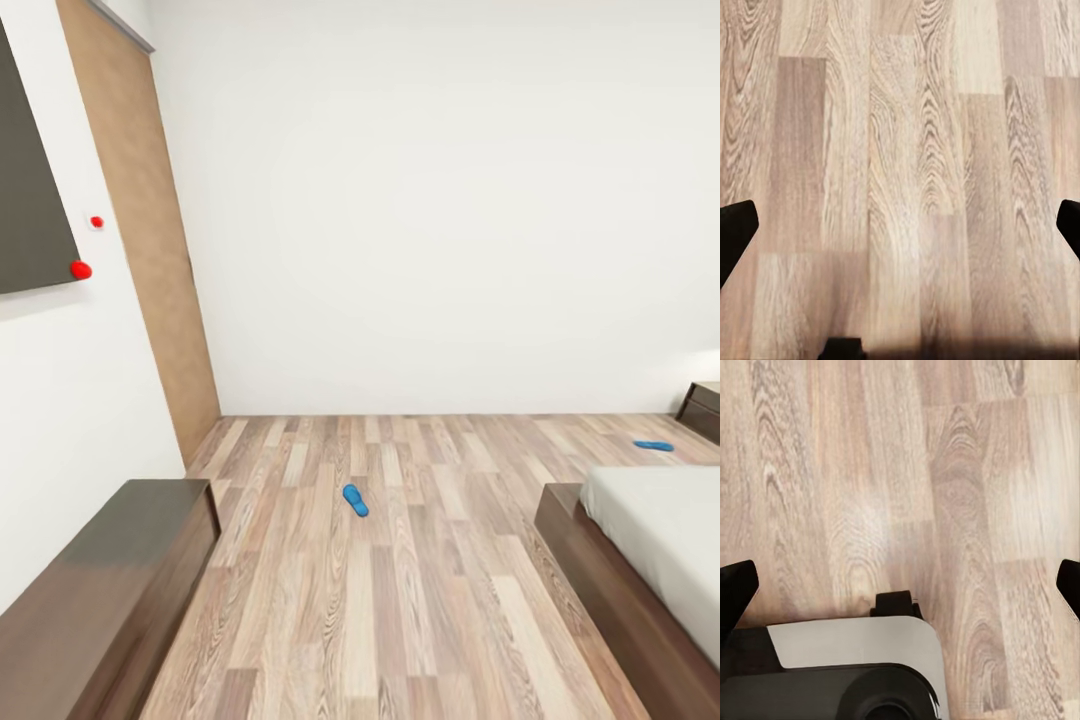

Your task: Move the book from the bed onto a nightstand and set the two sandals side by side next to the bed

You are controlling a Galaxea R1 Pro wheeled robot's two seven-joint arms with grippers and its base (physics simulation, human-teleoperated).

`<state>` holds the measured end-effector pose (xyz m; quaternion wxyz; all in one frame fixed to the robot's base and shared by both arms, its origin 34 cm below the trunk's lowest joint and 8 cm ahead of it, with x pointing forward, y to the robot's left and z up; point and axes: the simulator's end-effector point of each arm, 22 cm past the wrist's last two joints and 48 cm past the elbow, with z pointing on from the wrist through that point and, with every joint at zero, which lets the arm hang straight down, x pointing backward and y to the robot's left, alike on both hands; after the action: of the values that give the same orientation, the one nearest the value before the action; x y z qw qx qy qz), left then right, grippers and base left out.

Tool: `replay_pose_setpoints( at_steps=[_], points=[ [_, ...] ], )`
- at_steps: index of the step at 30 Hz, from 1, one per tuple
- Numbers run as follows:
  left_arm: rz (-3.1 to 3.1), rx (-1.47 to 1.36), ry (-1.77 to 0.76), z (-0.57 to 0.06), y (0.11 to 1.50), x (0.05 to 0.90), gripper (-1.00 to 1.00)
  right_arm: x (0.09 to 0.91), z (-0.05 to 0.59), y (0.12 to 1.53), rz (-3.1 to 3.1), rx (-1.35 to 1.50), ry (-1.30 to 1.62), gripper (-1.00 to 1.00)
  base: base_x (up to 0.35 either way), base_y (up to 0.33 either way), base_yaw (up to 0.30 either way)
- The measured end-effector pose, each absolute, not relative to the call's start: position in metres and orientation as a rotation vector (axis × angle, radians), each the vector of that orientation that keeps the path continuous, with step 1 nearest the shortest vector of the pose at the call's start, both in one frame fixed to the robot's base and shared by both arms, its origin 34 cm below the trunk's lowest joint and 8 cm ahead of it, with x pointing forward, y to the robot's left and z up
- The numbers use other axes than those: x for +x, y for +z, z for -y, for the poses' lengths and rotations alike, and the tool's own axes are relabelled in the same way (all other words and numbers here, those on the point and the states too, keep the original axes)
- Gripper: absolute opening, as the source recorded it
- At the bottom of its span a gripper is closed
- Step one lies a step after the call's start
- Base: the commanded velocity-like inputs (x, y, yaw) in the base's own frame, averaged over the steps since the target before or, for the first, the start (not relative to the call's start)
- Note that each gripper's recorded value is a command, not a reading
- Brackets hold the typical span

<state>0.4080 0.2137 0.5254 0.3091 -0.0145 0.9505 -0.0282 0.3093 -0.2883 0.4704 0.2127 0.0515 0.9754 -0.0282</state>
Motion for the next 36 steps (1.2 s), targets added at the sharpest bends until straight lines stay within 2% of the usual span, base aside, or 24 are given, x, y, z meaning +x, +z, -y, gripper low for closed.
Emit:
replay_pose_setpoints(
  at_steps=[16, 36],
  points=[
    [-2.512, -0.039, -0.073, -0.2140, 0.5253, 0.4079, 1.00, 0.3094, 0.2882, 0.4705, -2.707, 0.140, -0.079, 1.00, 0.322, -0.013, -0.090],
    [-2.498, -0.039, -0.073, -0.2141, 0.5290, 0.4120, 1.00, 0.3149, 0.2880, 0.4731, -2.692, 0.140, -0.075, 1.00, 0.275, -0.153, -0.224]
  ],
)
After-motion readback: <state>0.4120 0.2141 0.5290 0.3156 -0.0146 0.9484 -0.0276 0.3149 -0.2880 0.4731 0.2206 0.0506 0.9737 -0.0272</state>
